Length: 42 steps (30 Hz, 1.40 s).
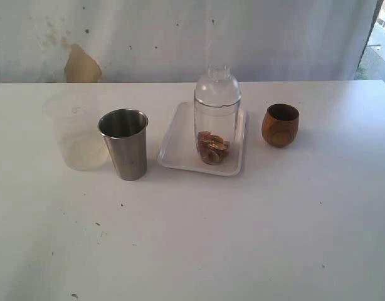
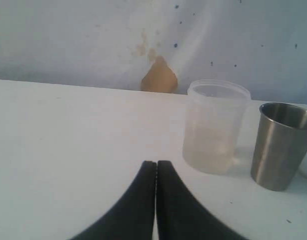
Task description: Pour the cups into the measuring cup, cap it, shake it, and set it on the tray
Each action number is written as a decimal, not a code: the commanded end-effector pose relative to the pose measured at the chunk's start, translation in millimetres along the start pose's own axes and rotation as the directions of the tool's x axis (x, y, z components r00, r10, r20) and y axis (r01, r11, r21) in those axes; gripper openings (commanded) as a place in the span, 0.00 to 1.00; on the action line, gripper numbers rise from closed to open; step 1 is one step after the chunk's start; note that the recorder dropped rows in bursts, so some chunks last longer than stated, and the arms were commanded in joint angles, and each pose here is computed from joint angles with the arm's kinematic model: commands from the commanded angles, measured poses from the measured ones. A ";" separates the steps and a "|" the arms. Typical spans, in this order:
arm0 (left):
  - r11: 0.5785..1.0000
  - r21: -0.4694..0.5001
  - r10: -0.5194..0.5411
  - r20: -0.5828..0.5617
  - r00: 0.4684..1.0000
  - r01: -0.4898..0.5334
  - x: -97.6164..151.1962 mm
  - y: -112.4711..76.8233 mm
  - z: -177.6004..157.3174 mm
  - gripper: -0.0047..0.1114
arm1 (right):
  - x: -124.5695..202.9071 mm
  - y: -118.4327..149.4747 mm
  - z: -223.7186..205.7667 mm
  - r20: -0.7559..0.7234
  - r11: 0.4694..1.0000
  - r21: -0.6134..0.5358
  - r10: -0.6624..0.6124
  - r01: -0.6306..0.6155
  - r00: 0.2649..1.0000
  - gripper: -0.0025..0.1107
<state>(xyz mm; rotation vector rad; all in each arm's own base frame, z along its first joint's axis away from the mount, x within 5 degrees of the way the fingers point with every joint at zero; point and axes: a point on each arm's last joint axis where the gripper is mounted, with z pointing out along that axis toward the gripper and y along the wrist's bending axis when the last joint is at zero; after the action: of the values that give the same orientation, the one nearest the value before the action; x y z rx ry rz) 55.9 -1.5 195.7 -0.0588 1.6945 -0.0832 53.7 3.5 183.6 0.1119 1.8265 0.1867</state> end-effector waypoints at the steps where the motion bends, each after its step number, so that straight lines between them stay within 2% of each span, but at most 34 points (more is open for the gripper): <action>1: 1.000 0.000 -0.013 0.002 1.000 0.013 1.6 0.1 0.1 0.05 | 0.6 -0.3 0.0 0.007 1.000 0.000 0.003 -0.003 1.000 0.02; 42: 1.000 -0.009 -0.006 0.002 1.000 0.006 1.5 0.6 0.1 0.05 | 0.6 -0.3 0.0 0.008 1.000 0.000 0.001 -0.001 1.000 0.02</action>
<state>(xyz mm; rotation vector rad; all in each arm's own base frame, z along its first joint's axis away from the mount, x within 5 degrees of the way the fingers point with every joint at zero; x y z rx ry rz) 55.8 -0.9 195.4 -0.0672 1.6974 -0.0758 53.7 3.5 183.6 0.1138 1.8265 0.1881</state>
